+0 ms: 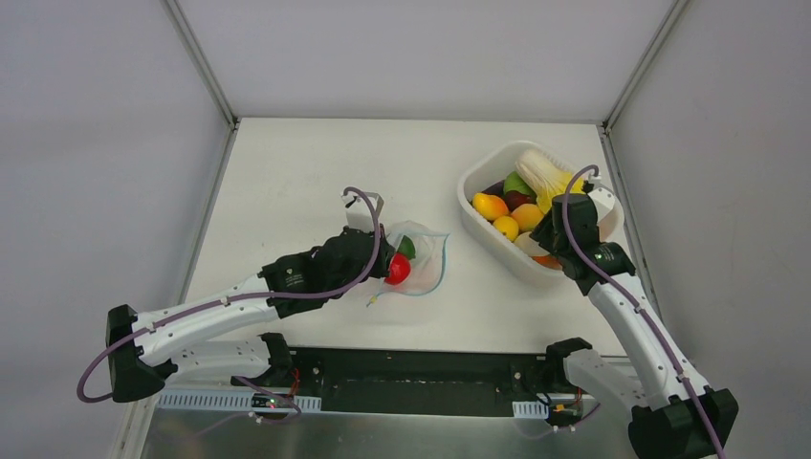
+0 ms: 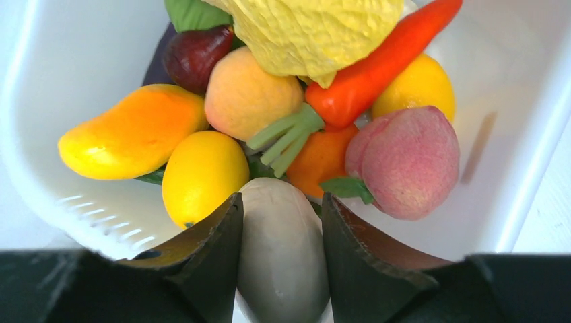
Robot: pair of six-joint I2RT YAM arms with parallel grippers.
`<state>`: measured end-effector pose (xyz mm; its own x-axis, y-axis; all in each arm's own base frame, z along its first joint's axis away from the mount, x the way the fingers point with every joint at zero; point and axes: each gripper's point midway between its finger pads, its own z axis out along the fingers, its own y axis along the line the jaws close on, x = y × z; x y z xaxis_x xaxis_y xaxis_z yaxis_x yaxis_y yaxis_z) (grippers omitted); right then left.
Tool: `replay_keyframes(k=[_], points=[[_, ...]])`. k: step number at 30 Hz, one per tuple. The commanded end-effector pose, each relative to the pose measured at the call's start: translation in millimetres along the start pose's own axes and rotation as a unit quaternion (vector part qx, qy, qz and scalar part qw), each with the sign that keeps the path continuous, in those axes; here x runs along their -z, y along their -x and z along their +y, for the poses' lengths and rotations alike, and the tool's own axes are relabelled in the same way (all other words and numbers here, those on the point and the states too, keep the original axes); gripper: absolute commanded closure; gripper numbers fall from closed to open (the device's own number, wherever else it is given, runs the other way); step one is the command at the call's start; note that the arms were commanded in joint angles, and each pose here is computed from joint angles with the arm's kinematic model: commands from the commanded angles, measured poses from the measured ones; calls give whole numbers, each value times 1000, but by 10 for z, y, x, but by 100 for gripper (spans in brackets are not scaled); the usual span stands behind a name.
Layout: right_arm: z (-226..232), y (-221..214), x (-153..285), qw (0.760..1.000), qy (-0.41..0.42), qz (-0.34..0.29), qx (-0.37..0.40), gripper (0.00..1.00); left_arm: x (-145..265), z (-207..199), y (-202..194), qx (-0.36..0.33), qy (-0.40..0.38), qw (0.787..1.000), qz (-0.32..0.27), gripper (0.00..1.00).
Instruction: Place the food in the zip-top bag and seal the zipper
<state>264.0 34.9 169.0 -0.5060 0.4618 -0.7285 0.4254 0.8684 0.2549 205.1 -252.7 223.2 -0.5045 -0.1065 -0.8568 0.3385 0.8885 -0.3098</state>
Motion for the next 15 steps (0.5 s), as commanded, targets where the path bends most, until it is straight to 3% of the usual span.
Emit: replay_keyframes(k=[1,10,15], points=[[219,332,42,997,43,-56,-39,76,19,45,32,19,8,1000,-12,100],[168,675,-111,993,13,-105,-53,76,18,101,-1,17,22,1000,-7,100],[131,678,-181,994,17,-89,-62,76,-6,80,8,15,23,1000,-7,100]])
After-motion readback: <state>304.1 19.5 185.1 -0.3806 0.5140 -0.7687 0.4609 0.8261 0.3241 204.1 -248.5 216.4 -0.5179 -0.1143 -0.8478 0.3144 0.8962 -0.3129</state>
